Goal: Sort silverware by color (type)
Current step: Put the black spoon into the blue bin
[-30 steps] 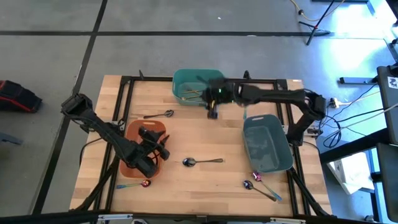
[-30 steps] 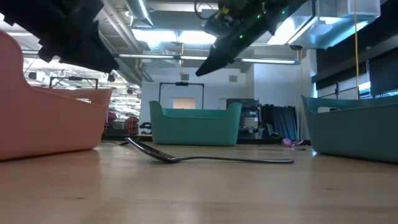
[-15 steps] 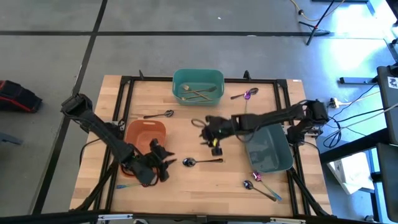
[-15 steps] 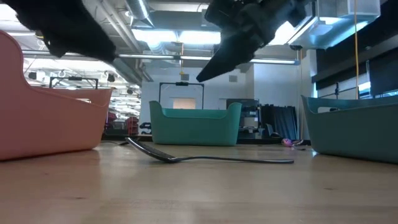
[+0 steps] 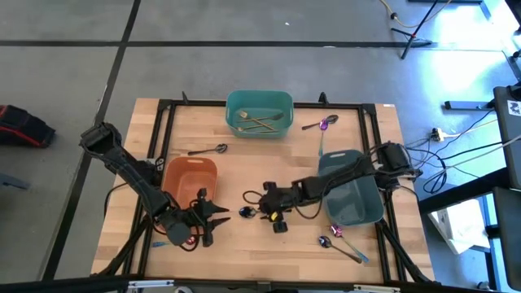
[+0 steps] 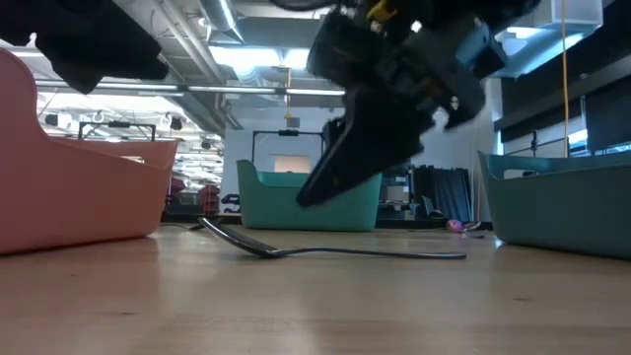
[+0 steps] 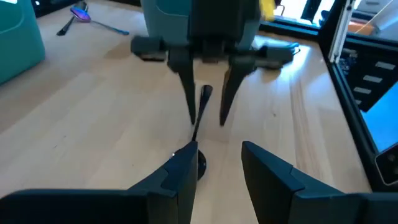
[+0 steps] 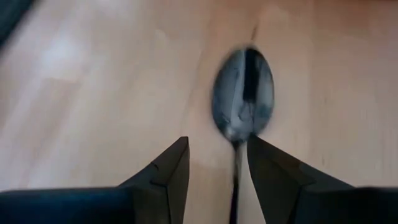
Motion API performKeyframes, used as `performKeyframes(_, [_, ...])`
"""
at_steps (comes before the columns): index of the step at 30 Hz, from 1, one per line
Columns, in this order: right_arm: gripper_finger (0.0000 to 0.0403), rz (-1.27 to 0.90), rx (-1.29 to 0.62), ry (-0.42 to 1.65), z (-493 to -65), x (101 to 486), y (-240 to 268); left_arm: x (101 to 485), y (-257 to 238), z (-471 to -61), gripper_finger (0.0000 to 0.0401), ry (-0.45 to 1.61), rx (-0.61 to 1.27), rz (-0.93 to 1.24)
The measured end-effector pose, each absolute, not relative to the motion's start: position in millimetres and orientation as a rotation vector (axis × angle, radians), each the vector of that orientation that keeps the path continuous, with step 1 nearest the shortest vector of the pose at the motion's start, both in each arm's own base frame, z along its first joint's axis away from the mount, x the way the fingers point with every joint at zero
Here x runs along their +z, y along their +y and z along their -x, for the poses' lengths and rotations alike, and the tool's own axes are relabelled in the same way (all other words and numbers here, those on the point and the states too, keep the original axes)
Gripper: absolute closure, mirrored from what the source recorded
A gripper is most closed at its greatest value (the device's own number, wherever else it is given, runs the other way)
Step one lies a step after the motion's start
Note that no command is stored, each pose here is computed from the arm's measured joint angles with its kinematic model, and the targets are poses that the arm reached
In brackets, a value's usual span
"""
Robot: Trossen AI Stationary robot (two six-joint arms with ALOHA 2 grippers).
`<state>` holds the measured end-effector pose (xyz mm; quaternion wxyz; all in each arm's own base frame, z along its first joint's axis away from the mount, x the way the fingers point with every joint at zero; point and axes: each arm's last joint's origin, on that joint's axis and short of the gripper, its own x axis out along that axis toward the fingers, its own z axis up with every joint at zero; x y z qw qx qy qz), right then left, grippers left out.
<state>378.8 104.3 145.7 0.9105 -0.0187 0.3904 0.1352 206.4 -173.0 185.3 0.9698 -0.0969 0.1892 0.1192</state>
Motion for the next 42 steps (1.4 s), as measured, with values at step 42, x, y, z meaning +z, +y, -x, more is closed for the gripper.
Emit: performKeyframes(42, [0.0401, 0.089, 0.074, 0.826, -359, 180, 103, 187, -172, -208, 0.0280, 0.364, 0.255, 0.216])
